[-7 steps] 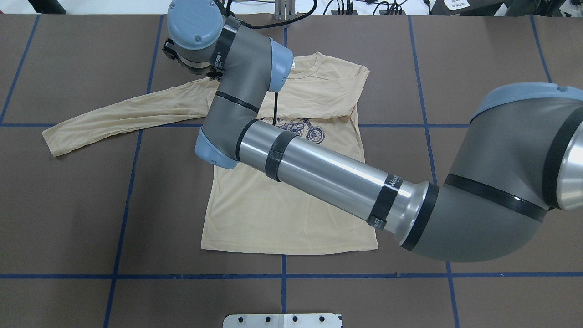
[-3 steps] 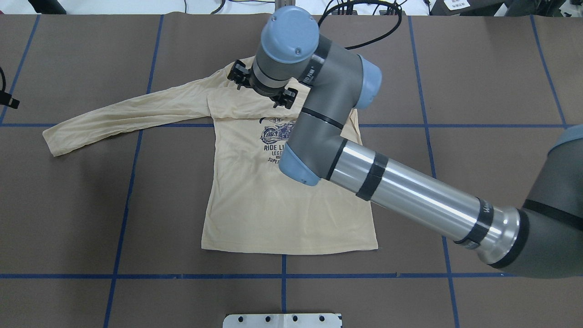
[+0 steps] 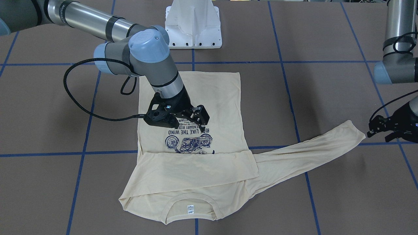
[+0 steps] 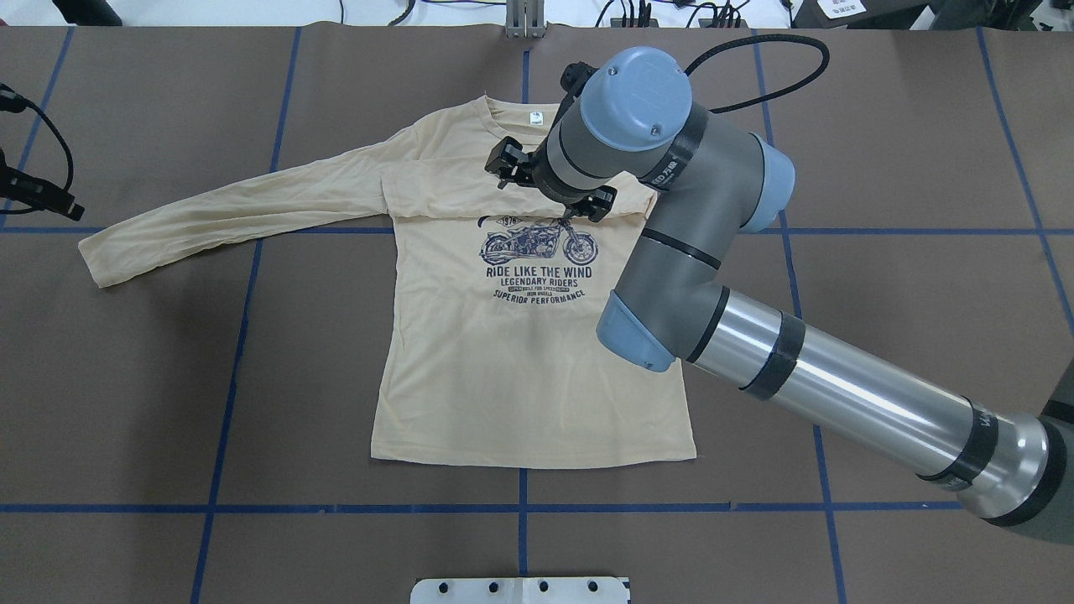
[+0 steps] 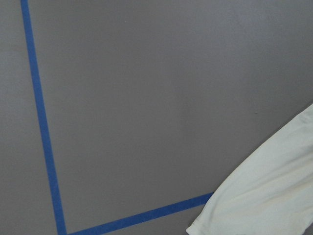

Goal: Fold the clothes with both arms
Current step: 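Lay the sleeve across the chest and release it with the right gripper, then fold the other sleeve across the chest with the left gripper while the right arm withdraws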

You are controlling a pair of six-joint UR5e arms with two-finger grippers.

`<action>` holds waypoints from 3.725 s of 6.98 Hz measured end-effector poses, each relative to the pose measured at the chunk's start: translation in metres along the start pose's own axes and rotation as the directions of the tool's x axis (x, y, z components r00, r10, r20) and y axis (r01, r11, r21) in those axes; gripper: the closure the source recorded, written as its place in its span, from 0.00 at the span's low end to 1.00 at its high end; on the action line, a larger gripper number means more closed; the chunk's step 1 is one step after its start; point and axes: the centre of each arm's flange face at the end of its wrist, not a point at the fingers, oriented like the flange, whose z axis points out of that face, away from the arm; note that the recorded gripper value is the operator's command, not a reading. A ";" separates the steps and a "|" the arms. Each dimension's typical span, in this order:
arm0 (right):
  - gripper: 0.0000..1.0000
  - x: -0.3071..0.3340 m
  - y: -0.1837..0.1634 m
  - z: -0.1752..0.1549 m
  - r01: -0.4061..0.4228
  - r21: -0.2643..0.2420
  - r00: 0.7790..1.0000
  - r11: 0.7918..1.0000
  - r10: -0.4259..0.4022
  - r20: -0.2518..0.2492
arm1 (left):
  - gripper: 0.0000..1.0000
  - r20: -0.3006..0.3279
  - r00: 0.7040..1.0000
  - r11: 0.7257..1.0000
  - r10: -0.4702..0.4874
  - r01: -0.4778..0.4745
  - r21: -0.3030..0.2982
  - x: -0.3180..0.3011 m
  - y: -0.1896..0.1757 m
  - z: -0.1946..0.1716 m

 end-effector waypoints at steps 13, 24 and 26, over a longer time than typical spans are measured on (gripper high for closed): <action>0.00 0.036 0.000 -0.010 0.000 0.005 1.000 1.000 0.000 -0.010 | 0.93 -0.030 0.999 0.994 -0.020 0.016 -0.104 -0.002 0.013 0.048; 0.00 0.330 -0.119 -0.104 0.210 -0.034 0.961 0.977 -0.213 -0.179 | 1.00 -0.365 0.814 0.885 -0.452 0.459 -0.074 0.501 -0.179 -0.079; 0.00 0.378 -0.123 -0.107 0.248 -0.046 0.943 0.968 -0.252 -0.220 | 1.00 -0.381 0.779 0.848 -0.498 0.529 -0.027 0.610 -0.230 -0.082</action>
